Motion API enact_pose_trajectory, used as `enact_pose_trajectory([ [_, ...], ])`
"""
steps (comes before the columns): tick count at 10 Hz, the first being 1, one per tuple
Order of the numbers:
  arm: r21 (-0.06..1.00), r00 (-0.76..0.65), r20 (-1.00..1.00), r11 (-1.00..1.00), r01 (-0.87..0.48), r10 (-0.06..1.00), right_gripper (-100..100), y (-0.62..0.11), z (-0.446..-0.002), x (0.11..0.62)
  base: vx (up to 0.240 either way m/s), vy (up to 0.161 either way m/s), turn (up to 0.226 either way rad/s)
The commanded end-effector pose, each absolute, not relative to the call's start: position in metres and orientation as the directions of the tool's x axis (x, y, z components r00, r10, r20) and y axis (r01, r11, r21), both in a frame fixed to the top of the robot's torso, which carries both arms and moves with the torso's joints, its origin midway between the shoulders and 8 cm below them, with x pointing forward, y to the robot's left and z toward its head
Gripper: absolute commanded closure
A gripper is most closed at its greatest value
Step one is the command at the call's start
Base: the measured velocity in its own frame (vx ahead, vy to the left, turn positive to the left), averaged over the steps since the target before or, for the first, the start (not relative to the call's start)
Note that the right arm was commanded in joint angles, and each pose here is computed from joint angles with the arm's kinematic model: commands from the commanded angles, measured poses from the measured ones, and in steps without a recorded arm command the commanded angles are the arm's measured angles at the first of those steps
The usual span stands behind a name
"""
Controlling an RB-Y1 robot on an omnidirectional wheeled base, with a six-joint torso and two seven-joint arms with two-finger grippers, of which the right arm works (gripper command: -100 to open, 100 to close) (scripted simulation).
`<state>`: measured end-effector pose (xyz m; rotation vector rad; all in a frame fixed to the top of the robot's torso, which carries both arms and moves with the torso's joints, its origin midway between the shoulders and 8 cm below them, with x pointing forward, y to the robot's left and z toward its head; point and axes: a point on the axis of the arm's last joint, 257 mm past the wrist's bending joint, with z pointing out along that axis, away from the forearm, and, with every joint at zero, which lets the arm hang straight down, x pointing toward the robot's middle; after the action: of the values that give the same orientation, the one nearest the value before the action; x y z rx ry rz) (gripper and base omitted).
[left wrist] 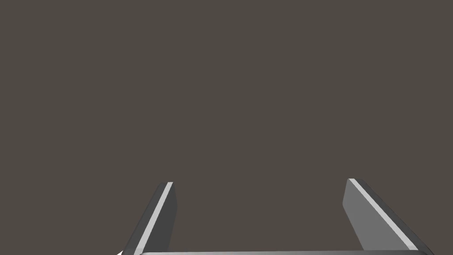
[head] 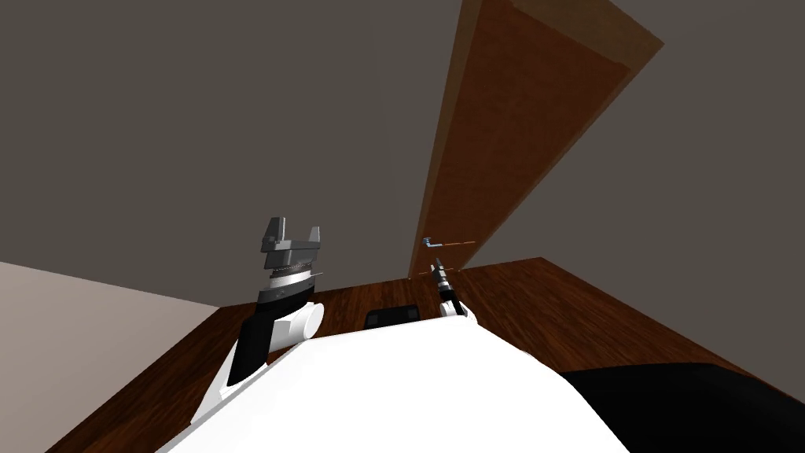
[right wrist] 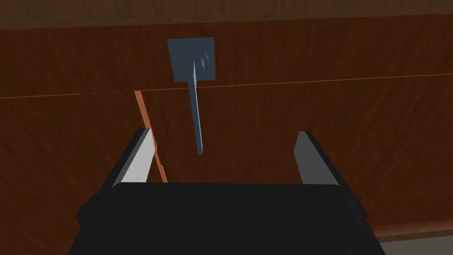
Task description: Pull the door open
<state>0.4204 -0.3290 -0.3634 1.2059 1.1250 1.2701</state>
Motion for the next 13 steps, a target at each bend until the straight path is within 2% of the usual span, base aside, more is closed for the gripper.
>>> enact_pose_trajectory([
  [1, 0.997, 0.015, 0.047, -0.046, -0.055, 0.999, -100, -0.333, -0.369, 0.419, 0.029, -0.091, 0.098],
  [8, 1.000, 0.035, 0.012, -0.012, -0.012, 0.999, -100, -0.353, -0.388, 0.414, 0.017, -0.106, 0.107],
  [11, 1.000, 0.131, 0.009, -0.008, -0.014, 0.991, -100, -0.391, -0.389, 0.412, 0.069, -0.038, 0.323],
  [13, 1.000, 0.175, 0.010, -0.007, -0.015, 0.985, -100, -0.408, -0.390, 0.409, 0.097, -0.048, 0.198],
])
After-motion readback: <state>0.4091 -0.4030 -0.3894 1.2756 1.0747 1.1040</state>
